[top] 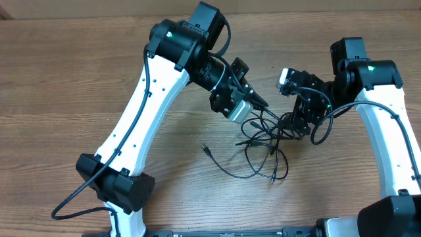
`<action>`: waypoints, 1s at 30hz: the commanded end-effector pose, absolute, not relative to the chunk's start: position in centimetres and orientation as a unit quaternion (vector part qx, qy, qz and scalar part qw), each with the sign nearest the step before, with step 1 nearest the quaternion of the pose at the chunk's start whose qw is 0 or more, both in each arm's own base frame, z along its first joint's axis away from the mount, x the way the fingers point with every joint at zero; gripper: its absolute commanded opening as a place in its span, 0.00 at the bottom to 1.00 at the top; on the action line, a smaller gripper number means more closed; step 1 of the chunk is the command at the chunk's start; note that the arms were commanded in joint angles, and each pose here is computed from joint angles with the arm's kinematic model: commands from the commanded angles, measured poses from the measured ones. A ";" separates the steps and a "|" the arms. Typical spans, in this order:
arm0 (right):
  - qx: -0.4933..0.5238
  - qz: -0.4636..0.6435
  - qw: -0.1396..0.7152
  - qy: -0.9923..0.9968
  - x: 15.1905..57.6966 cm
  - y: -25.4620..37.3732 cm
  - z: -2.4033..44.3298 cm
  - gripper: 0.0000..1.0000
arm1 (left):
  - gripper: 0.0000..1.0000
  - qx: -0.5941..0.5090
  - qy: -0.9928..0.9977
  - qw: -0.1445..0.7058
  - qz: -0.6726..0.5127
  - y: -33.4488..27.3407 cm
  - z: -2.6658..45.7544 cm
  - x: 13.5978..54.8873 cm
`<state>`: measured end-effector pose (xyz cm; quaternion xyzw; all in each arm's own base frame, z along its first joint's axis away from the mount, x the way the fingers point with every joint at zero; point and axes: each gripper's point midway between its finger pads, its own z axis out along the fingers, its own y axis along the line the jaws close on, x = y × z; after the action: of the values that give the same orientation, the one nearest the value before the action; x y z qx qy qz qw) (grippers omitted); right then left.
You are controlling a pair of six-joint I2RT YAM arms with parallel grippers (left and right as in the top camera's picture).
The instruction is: Untangle cables
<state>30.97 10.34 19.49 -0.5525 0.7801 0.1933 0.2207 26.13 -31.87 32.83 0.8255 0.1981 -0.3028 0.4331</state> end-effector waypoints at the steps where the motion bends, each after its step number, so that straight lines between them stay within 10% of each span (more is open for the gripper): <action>1: -0.553 0.214 0.215 0.776 31.0 10.8 18.8 0.98 | 0.04 0.805 0.140 0.486 -0.309 -32.2 35.7 25.1; 23: -0.540 0.264 0.242 0.761 31.6 12.4 19.3 1.00 | 0.04 0.711 0.150 0.582 -0.365 -28.9 41.4 26.9; 30: -0.397 0.273 0.280 0.831 36.1 12.6 20.6 1.00 | 0.04 0.707 0.230 0.563 -0.361 -26.7 40.5 29.4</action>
<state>35.35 12.32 19.99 -0.4796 0.7940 0.2399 0.2862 29.32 -28.36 37.85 0.7301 0.2102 -0.3543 0.5452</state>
